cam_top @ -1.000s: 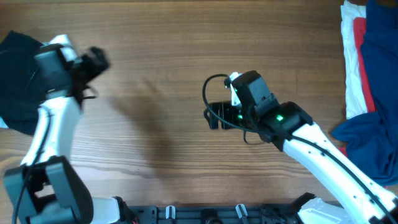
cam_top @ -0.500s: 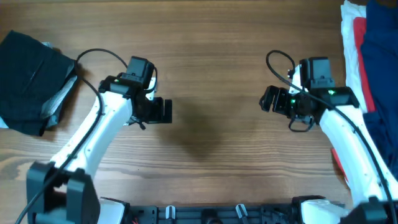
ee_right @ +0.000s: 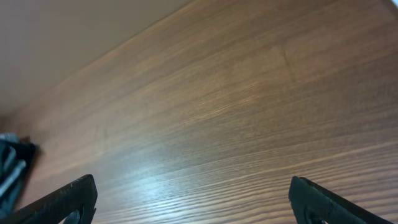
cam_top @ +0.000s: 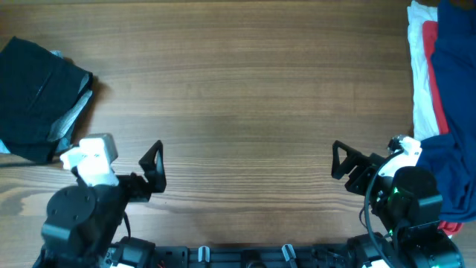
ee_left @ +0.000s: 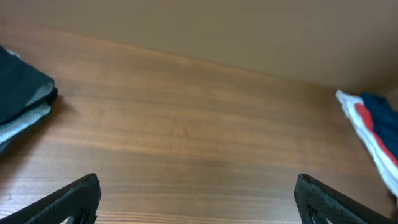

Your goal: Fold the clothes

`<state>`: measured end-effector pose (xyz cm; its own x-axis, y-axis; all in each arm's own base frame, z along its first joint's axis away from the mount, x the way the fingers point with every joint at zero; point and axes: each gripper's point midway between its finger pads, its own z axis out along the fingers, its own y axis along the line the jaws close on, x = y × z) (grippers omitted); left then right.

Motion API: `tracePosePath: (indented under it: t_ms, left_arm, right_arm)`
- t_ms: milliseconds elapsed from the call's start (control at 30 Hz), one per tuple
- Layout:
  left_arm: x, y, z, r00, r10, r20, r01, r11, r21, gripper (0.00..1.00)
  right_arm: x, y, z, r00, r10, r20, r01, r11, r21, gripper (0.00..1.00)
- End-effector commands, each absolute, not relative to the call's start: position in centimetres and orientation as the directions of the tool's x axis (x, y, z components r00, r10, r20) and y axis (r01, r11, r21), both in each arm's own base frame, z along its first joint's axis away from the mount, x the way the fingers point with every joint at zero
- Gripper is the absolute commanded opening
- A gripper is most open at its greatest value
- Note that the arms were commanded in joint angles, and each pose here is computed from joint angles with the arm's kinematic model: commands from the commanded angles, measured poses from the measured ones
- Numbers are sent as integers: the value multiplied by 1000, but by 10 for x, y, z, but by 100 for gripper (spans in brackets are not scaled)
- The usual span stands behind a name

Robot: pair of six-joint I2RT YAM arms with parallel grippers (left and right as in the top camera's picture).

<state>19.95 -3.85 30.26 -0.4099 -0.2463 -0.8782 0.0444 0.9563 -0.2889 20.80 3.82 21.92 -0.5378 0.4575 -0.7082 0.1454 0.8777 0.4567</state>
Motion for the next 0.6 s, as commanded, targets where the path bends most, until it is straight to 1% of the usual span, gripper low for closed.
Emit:
tracePosePath:
  t_ms: [0,300,400,467,500,533,567]
  left_arm:
    - [194,-33,304,-385,-266,-884,28,954,-299,100]
    - [166,-26,251,-582,-215,-784,-36,970,-239,100]
    - [161,-25,244,-610,-207,-765,-45,973,-228,100]
    - [161,-25,243,-611,-207,-764,-45,973,-228,100]
    - [161,-25,243,-611,-207,-764,-45,973,-228,100]
    - [161,-25,243,-611,-207,-764,-45,973,-228,100]
    - [161,-25,243,-611,-207,-764,-45,973,-228,100]
  right_arm:
    - [209,35,214,-527,515,-676,204,849,488,99]
    - [210,35,212,-533,514,-672,208,850,485,100]
    - [206,34,214,-523,510,-683,196,852,486,100]
    - [200,25,210,-515,510,-689,235,857,458,100]
    - [198,21,211,-498,477,-724,216,877,429,100]
    - [198,24,212,-495,423,-759,161,903,399,100]
    - [200,34,213,-487,323,-812,43,937,347,100]
